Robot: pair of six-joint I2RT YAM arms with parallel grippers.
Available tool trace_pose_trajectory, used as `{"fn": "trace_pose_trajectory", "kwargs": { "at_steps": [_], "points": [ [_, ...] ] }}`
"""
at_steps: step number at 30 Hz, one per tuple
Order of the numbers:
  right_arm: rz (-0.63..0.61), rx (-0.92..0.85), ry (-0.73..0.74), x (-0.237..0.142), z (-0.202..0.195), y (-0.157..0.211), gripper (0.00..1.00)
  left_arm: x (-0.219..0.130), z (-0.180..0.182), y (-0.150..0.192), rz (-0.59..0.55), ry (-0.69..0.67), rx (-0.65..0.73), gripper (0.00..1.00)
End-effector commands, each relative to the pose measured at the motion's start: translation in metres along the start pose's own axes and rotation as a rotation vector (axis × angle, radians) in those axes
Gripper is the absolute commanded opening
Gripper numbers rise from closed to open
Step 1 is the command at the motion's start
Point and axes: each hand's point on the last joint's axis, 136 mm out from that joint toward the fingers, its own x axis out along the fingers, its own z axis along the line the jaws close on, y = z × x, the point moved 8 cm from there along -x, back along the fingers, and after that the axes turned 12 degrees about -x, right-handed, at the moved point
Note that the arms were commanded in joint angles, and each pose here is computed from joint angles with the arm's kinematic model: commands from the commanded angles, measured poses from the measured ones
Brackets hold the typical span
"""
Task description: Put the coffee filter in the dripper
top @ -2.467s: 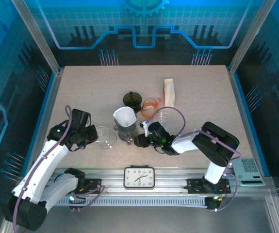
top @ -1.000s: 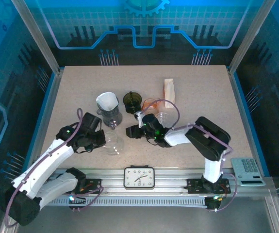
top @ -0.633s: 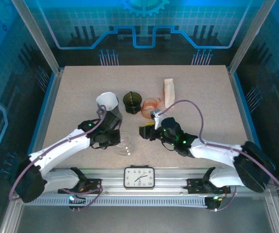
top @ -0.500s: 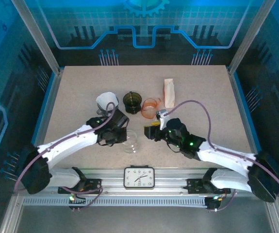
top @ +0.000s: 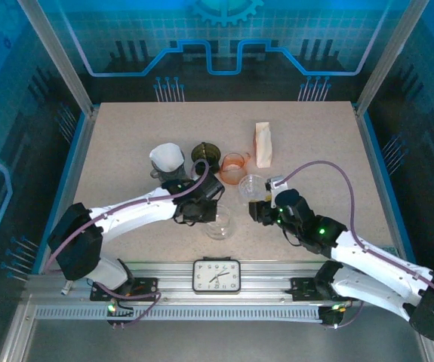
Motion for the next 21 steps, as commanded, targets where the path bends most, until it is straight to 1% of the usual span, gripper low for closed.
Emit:
{"fn": "trace_pose_trajectory", "kwargs": {
  "at_steps": [1, 5, 8, 12, 14, 18, 21],
  "points": [
    [0.032, -0.004, 0.042, -0.002, -0.006, 0.003, 0.60, 0.000, -0.004, 0.000, 0.003, -0.022, 0.038, 0.04],
    [0.037, 0.009, 0.037, -0.001, -0.006, 0.001, 0.62, -0.004, -0.007, 0.000, -0.008, -0.008, 0.050, 0.22],
    [0.047, 0.007, 0.035, 0.001, -0.005, -0.001, 0.62, -0.010, -0.011, -0.002, -0.028, 0.008, 0.060, 0.32],
    [0.055, 0.012, 0.027, 0.002, -0.003, -0.005, 0.63, -0.024, -0.016, -0.007, -0.066, 0.054, 0.060, 0.41],
    [0.062, 0.020, 0.027, 0.003, -0.003, -0.008, 0.64, -0.034, -0.018, -0.010, -0.098, 0.095, 0.058, 0.46],
    [0.107, 0.055, 0.052, 0.005, -0.010, -0.017, 0.64, -0.057, -0.017, -0.012, -0.180, 0.190, 0.052, 0.61],
    [0.142, 0.061, 0.076, 0.010, -0.016, -0.026, 0.64, -0.074, -0.008, -0.013, -0.261, 0.231, 0.050, 0.72]
  ]
}}
